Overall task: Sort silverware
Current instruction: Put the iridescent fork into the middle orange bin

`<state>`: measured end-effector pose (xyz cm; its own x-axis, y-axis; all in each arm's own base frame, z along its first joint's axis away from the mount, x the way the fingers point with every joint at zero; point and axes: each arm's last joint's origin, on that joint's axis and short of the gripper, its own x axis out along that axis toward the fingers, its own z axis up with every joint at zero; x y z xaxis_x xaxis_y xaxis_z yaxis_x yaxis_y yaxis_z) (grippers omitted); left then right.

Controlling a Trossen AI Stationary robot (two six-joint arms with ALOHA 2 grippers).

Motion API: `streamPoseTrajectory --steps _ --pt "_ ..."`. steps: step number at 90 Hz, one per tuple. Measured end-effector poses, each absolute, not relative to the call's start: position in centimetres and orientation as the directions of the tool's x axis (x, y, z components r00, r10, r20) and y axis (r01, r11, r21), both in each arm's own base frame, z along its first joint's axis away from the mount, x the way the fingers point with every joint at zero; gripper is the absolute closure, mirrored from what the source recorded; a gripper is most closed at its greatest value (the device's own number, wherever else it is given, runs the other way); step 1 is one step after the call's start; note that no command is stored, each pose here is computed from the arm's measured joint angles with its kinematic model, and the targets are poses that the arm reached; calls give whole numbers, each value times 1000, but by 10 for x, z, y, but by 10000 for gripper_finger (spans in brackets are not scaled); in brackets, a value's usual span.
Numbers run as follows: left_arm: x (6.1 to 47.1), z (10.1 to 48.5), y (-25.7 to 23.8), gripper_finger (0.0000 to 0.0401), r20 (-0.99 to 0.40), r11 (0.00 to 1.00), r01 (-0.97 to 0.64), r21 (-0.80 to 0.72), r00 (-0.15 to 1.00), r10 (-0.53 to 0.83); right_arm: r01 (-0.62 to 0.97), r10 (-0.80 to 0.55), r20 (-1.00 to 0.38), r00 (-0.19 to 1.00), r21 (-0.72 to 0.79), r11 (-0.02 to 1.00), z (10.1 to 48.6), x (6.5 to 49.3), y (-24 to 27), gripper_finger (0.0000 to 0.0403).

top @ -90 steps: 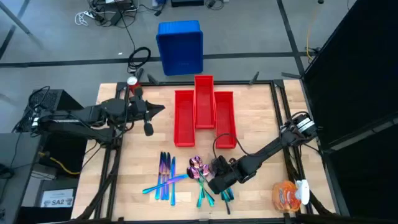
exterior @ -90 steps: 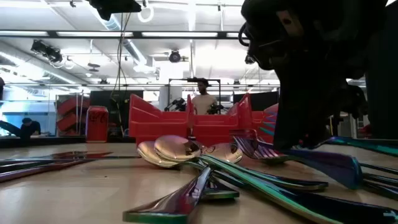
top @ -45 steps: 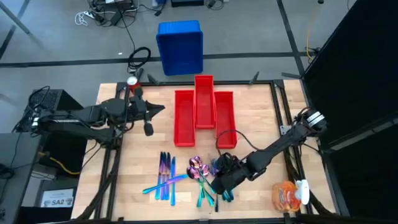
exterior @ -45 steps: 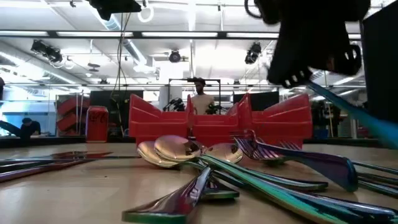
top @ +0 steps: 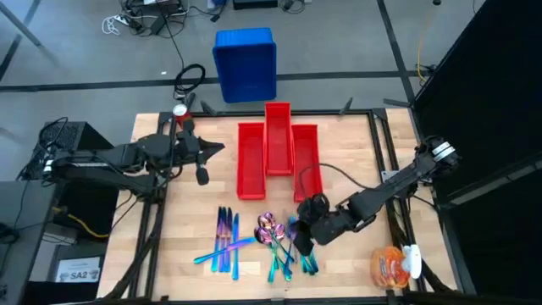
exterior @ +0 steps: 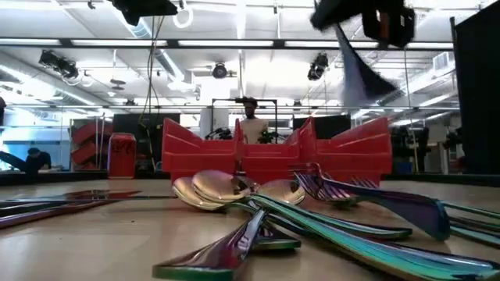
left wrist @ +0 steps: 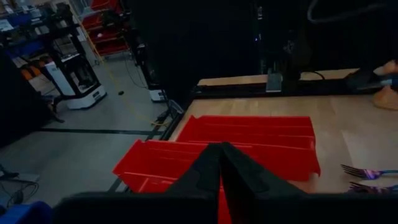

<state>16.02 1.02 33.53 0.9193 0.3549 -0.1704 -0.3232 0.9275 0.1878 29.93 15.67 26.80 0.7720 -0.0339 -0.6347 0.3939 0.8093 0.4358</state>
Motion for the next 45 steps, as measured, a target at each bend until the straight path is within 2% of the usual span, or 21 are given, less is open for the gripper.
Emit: streamPoseTrajectory --steps 21,45 --pt "160 335 10 401 -170 928 -323 188 919 355 337 -102 -533 840 365 868 316 307 113 403" --pt "160 335 10 401 -171 927 -323 188 919 355 427 -283 -485 827 215 878 368 324 28 403"
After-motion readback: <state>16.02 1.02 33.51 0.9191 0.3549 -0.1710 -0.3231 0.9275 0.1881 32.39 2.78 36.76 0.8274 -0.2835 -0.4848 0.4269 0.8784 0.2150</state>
